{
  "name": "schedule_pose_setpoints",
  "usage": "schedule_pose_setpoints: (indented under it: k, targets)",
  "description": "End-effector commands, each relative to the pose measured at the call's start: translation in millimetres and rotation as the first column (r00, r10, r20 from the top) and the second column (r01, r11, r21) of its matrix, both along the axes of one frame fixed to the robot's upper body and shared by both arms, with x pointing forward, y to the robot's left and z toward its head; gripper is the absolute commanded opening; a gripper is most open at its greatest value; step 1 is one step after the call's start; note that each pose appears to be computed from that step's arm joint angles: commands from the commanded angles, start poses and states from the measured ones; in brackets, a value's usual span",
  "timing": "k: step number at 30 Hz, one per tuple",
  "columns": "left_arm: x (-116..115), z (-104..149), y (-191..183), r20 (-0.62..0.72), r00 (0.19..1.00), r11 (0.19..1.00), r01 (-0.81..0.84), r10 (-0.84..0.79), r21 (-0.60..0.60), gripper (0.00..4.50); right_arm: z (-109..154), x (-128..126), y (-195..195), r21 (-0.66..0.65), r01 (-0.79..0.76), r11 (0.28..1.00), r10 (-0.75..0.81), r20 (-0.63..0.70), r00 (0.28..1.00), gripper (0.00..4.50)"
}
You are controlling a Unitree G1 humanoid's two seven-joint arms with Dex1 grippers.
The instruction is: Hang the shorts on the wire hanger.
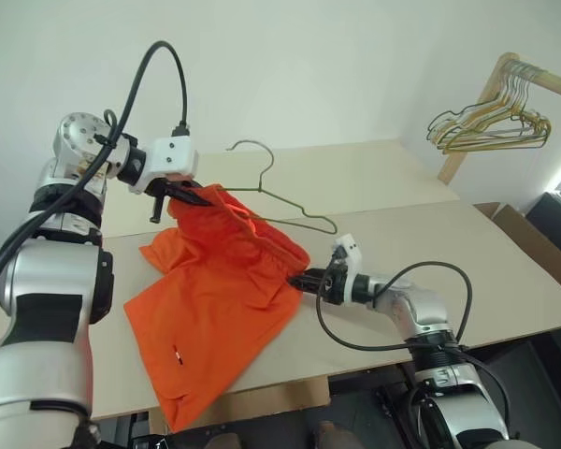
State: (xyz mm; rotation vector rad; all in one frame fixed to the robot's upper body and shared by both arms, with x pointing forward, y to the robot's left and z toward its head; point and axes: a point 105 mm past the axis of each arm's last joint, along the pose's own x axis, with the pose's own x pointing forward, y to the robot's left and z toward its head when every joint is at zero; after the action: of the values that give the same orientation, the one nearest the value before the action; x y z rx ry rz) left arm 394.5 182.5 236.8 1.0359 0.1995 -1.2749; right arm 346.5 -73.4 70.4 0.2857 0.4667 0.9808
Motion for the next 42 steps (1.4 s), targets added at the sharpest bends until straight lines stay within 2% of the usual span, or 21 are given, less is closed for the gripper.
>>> schedule_pose_setpoints:
  k: [1, 5, 7, 13, 17, 21, 25, 31, 34, 39, 42]
  targets:
    - [1, 22, -1, 0.081, 0.997, 1.0, 0.008, -0.006, -0.022, 0.0, 20, 6, 7, 0.05, -0.016, 0.999, 0.013, 0.057, 0.998, 1.84]
    - [1, 22, 1, 0.085, 0.996, 1.0, 0.0, 0.002, -0.023, 0.0, 16, 6, 9, 0.036, -0.016, 0.999, 0.015, 0.039, 0.999, 0.32]
    - [1, 22, 1, 0.085, 0.996, 1.0, 0.0, 0.002, -0.025, 0.0, 16, 6, 9, 0.036, -0.014, 0.999, 0.013, 0.041, 0.999, 0.05]
    - [-4, 23, 8, 0.083, 0.996, 1.0, 0.016, -0.016, -0.002, 0.0, 15, 10, -1, 0.049, 0.043, 0.998, -0.044, 0.008, 0.999, 0.05]
    - [-9, 30, 11, 0.106, 0.993, 0.998, 0.051, -0.054, 0.023, 0.0, 19, 16, -24, 0.071, 0.105, 0.992, -0.102, -0.039, 0.994, 0.05]
    - [-13, 30, 19, 0.133, 0.988, 0.992, 0.059, -0.073, 0.109, 0.0, 25, 14, -39, 0.078, 0.098, 0.992, -0.095, -0.045, 0.995, 0.05]
    - [-15, 32, 28, 0.14, 0.988, 0.99, 0.043, -0.062, 0.132, 0.0, 25, 14, -58, 0.034, 0.108, 0.994, -0.107, -0.036, 0.994, 0.05]
    - [-16, 24, 36, 0.119, 0.992, 0.986, 0.023, -0.043, 0.167, 0.0, 30, 9, -62, -0.019, 0.06, 0.998, -0.059, 0.015, 0.998, 0.05]
    - [-13, 14, 42, 0.14, 0.99, 0.967, -0.002, -0.035, 0.256, 0.0, 36, 4, -62, -0.094, 0.015, 0.995, -0.006, 0.095, 0.995, 0.05]
    - [-7, 9, 33, 0.154, 0.988, 0.974, -0.002, -0.034, 0.227, 0.0, 69, -5, -54, -0.289, -0.099, 0.952, 0.187, 0.294, 0.937, 0.05]
    - [-2, 7, 23, 0.181, 0.983, 0.985, -0.002, -0.03, 0.173, 0.0, 88, -8, -51, -0.446, -0.134, 0.885, 0.325, 0.384, 0.864, 0.05]
